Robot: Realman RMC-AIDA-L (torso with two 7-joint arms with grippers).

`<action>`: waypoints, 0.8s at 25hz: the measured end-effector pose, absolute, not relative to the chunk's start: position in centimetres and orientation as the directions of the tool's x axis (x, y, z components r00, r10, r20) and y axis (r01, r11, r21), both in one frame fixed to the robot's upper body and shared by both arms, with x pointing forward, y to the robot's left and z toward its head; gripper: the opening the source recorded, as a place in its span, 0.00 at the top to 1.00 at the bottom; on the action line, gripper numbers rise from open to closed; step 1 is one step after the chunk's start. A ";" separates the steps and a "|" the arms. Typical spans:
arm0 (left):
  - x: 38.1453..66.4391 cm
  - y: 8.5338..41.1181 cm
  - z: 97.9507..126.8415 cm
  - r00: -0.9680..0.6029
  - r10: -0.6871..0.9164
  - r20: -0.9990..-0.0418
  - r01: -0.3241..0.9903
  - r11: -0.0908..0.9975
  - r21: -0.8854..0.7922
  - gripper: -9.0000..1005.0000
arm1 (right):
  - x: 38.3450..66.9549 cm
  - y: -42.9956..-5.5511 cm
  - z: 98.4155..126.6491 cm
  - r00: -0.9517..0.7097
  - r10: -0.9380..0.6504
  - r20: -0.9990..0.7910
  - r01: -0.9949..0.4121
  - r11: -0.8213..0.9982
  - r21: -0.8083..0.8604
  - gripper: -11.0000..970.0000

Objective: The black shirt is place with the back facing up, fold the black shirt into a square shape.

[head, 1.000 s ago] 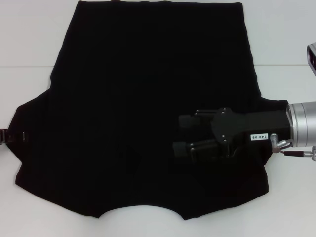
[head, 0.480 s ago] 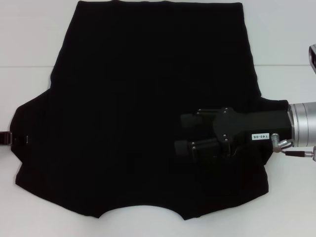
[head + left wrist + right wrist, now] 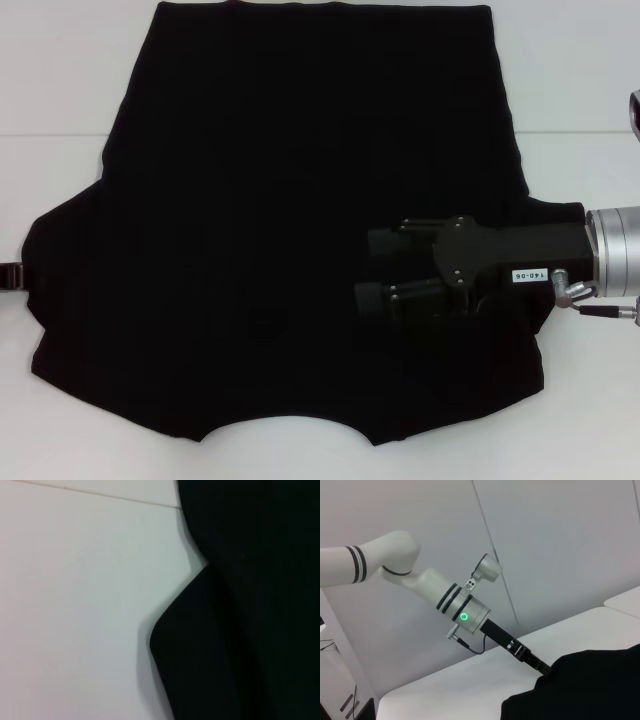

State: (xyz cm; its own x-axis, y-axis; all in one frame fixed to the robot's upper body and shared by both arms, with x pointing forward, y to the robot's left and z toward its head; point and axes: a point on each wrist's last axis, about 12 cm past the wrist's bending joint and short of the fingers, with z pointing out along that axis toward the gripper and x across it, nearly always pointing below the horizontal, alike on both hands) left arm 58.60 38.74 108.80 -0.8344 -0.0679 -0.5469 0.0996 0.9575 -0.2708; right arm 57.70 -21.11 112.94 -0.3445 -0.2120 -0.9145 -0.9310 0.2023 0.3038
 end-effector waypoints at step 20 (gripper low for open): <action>58.6 39.8 109.5 -0.818 -0.074 -0.570 0.079 0.967 -0.241 0.99 | 57.6 -21.2 112.9 -0.349 -0.200 -0.915 -0.929 0.204 0.310 0.06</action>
State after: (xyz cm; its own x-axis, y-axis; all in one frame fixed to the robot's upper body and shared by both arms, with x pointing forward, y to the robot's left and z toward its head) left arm 58.63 39.83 109.45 -0.8183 -0.0745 -0.5699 0.0795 0.9674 -0.2406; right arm 57.64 -21.19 112.90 -0.3492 -0.2003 -0.9154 -0.9287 0.2044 0.3095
